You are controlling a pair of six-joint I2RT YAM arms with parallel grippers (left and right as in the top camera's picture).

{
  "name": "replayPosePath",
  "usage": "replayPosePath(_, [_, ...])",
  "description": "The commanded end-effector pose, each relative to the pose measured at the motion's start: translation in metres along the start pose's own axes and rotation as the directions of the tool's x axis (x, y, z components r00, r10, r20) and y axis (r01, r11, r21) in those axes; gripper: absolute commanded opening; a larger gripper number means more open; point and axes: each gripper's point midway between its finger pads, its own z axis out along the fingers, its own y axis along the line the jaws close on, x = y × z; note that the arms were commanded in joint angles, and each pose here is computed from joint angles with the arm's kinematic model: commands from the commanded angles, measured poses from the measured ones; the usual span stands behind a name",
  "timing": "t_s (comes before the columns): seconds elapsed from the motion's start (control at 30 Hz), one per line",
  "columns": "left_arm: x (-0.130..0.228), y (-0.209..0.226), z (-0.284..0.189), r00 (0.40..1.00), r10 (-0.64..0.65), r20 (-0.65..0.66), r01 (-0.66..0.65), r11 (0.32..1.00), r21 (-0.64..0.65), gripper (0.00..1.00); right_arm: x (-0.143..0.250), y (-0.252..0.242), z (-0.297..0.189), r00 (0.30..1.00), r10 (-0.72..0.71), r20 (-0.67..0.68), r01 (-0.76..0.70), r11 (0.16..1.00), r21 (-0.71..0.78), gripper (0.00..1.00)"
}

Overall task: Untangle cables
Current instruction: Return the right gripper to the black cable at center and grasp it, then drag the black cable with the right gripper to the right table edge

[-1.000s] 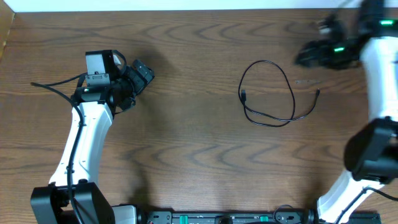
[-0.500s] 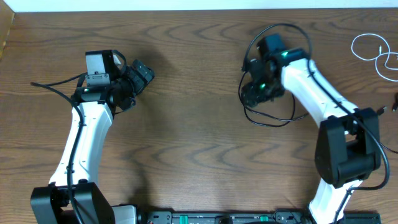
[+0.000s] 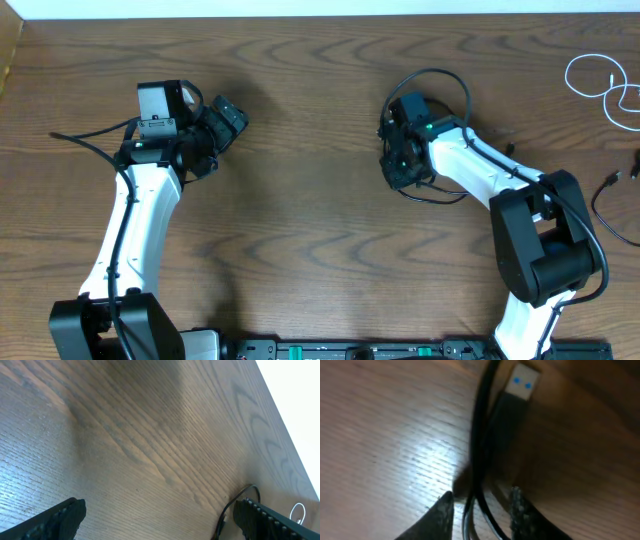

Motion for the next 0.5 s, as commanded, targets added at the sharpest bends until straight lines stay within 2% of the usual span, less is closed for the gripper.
replayPosePath(0.0, [-0.004, 0.0, -0.002, 1.0, 0.014, 0.013, -0.014, 1.0, -0.007, 0.99, 0.004, -0.001, 0.001, 1.0, 0.026, 0.011, -0.026, 1.0, 0.01, 0.28])
replayPosePath(0.13, [-0.004, 0.0, -0.002, 1.0, 0.014, 0.013, -0.014, 1.0, -0.007, 0.99, 0.013, 0.0, 0.007, 1.0, 0.023, -0.001, -0.023, 1.0, 0.02, 0.22])
replayPosePath(0.37, [-0.004, 0.0, -0.002, 1.0, 0.014, 0.013, -0.014, 1.0, -0.007, 0.99, 0.035, -0.019, 0.014, 0.998, 0.057, -0.037, -0.048, 0.977, 0.209, 0.13])
replayPosePath(0.47, [-0.004, 0.0, -0.002, 1.0, 0.014, 0.013, -0.014, 1.0, -0.007, 0.99, 0.044, -0.019, 0.017, 0.996, 0.068, -0.054, -0.055, 0.974, 0.219, 0.11])
